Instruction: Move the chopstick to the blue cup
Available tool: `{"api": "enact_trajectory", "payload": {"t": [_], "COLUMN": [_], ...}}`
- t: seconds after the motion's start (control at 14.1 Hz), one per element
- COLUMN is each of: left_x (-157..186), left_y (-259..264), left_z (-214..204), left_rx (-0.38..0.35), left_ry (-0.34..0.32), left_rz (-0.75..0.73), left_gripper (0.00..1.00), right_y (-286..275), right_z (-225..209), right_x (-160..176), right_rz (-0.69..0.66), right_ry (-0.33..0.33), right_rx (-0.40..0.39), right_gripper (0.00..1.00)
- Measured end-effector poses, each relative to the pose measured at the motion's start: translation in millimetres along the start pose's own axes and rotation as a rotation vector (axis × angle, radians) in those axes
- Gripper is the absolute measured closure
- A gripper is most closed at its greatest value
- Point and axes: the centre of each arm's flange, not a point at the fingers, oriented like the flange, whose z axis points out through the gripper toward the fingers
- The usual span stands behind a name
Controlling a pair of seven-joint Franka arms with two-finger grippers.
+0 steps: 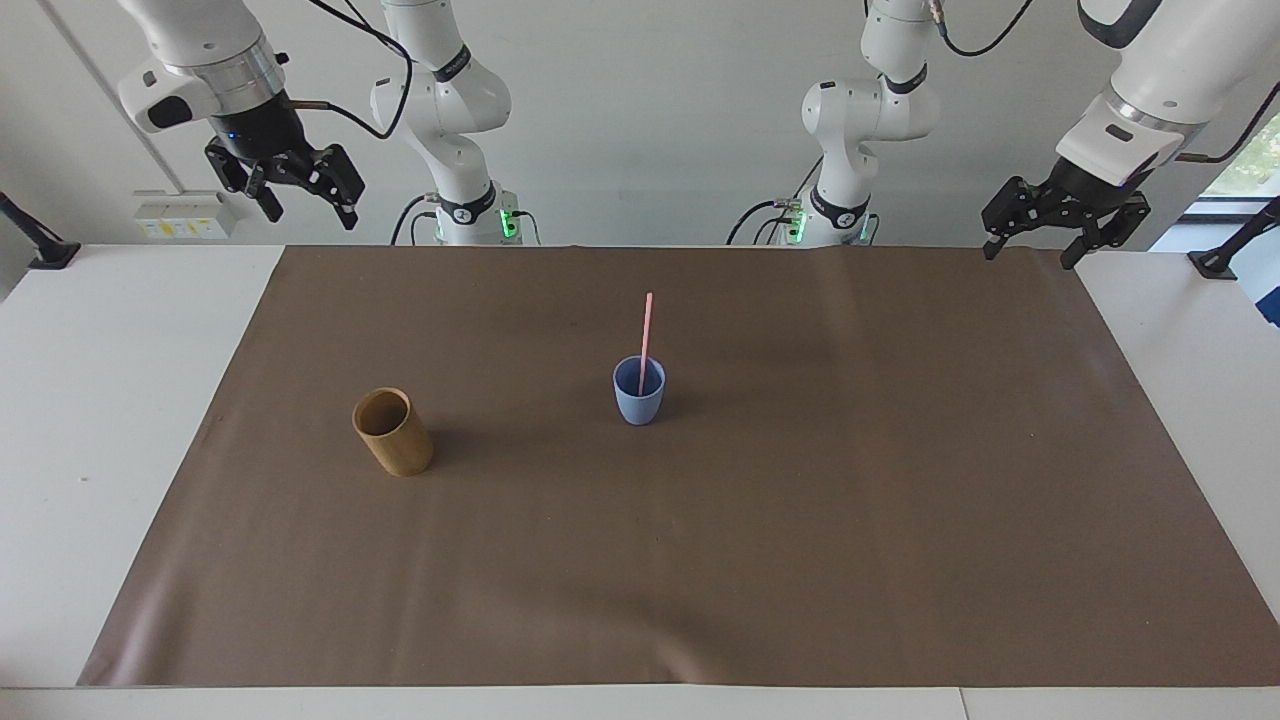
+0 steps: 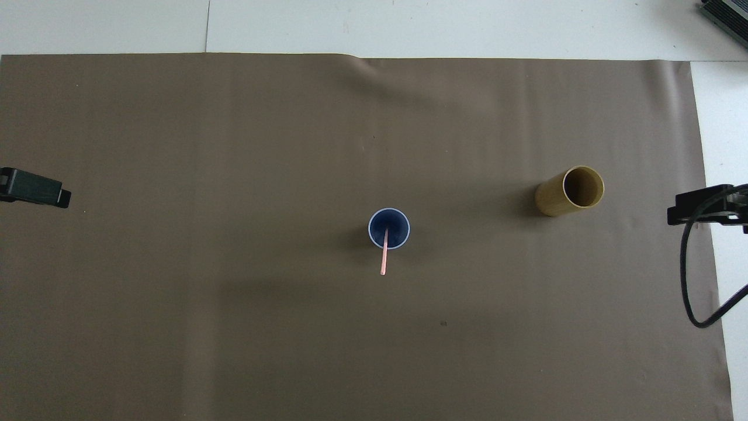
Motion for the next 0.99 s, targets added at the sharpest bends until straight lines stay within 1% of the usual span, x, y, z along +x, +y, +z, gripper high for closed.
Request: {"api": "enact_trajectory", "payload": {"t": [0.99], "left_x": [0.0], "left_y": [0.0], "left_z": [0.0], "left_rx": [0.000], "left_ry": [0.000], "left_rz": [0.000], "left_gripper": [0.00], "right_y": [-1.7], "right_z": [-1.2], "right_x": [1.8], "right_rz": [-0.004], "right_ry": [0.017], "right_rx": [-0.011], "right_gripper": [0.00]}}
